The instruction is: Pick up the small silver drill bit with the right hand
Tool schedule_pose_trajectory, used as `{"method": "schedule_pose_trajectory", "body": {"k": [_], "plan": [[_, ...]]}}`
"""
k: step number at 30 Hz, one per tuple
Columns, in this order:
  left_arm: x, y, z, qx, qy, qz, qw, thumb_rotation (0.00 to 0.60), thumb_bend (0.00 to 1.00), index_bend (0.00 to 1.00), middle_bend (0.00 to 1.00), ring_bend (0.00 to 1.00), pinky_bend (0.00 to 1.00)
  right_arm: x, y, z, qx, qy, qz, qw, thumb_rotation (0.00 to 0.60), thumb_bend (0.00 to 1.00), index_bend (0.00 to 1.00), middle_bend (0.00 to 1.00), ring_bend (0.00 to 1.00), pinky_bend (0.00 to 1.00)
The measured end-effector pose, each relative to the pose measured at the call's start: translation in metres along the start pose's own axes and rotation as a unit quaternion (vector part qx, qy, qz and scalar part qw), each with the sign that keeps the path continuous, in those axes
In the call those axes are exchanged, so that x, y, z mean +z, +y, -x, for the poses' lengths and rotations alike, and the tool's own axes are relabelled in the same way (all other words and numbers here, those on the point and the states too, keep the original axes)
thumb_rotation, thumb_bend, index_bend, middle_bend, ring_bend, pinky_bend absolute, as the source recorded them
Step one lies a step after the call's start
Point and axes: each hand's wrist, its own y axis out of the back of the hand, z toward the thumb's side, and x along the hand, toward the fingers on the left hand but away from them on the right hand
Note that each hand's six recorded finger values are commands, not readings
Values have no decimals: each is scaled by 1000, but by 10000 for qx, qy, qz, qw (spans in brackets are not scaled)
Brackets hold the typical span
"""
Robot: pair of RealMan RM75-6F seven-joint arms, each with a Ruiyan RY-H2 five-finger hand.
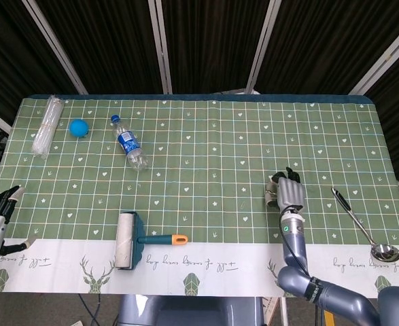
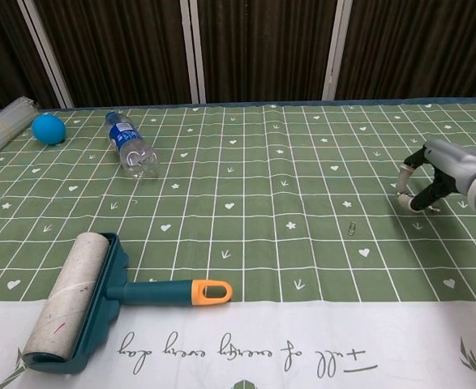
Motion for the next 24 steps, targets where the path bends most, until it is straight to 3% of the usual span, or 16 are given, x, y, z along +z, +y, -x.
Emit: {"method": "schedule_pose_trajectory", "body": {"k": [12,24], "plan": [[0,-1,0,46,-10,-80,10000,600,139,0,0,0,0,24,34,-17,-222,244,502,9982,600,387,589,247,0,77],[-2,-2,0,59,21,-153,9999,600,139,0,0,0,0,46,41,-43,-175,425,834,9955,600,386,598,247,0,78]]}}
